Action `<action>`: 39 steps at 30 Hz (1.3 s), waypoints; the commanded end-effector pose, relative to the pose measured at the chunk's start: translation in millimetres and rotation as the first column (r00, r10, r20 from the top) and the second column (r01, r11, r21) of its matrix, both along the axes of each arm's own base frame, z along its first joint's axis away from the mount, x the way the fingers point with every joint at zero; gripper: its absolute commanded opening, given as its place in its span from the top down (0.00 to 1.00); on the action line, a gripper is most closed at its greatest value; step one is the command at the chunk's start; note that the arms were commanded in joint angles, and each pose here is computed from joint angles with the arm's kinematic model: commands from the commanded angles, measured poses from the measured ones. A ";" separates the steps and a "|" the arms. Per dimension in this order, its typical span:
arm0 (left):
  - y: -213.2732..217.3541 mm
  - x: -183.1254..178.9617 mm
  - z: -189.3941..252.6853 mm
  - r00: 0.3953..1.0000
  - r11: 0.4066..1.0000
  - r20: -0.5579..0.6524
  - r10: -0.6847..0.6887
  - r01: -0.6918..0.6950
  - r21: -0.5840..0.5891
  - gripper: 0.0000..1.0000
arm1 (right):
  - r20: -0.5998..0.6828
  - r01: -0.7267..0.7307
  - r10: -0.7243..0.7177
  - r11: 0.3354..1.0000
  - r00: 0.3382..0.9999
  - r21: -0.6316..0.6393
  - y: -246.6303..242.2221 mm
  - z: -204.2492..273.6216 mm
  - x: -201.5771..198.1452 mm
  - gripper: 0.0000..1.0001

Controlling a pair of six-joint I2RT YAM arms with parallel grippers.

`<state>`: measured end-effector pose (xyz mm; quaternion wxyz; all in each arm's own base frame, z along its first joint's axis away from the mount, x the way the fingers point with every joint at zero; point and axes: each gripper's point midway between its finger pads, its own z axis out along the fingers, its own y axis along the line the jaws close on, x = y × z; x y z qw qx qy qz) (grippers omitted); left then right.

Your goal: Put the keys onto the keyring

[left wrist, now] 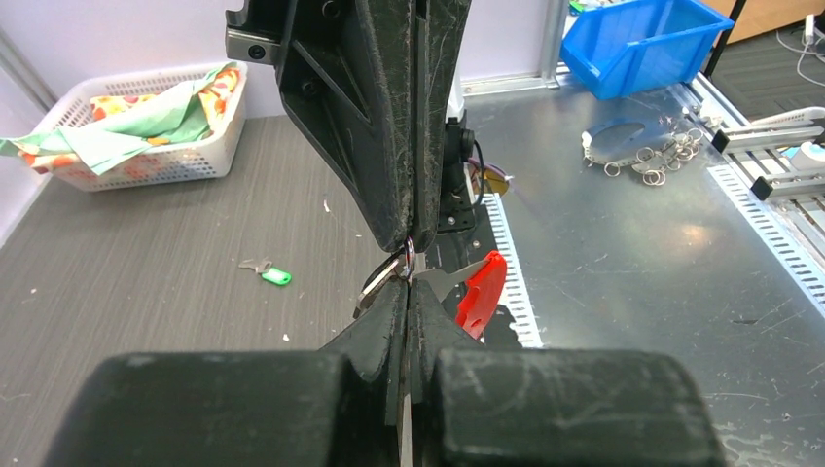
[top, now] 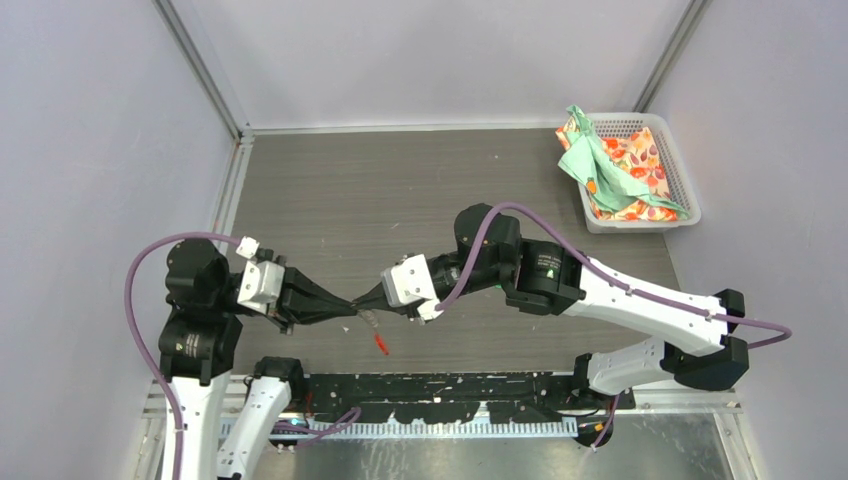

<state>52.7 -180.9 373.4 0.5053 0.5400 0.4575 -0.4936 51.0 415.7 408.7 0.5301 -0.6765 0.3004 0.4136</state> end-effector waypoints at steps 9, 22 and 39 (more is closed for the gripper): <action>3.7 -35.7 10.1 0.983 0.986 0.081 -0.165 0.166 -0.006 1.00 | -0.003 0.110 -0.110 0.990 0.994 0.088 9.7 27.6 19.5 0.99; 3.9 -36.5 11.1 0.982 0.986 0.091 -0.164 0.165 -0.003 1.00 | -0.029 0.249 -0.247 0.961 0.969 0.123 -7.6 28.4 43.5 0.99; 2.9 -39.0 18.5 0.976 0.979 0.081 -0.201 0.202 -0.003 1.00 | -0.049 0.085 -0.080 0.991 0.996 0.103 -34.1 19.4 5.6 0.99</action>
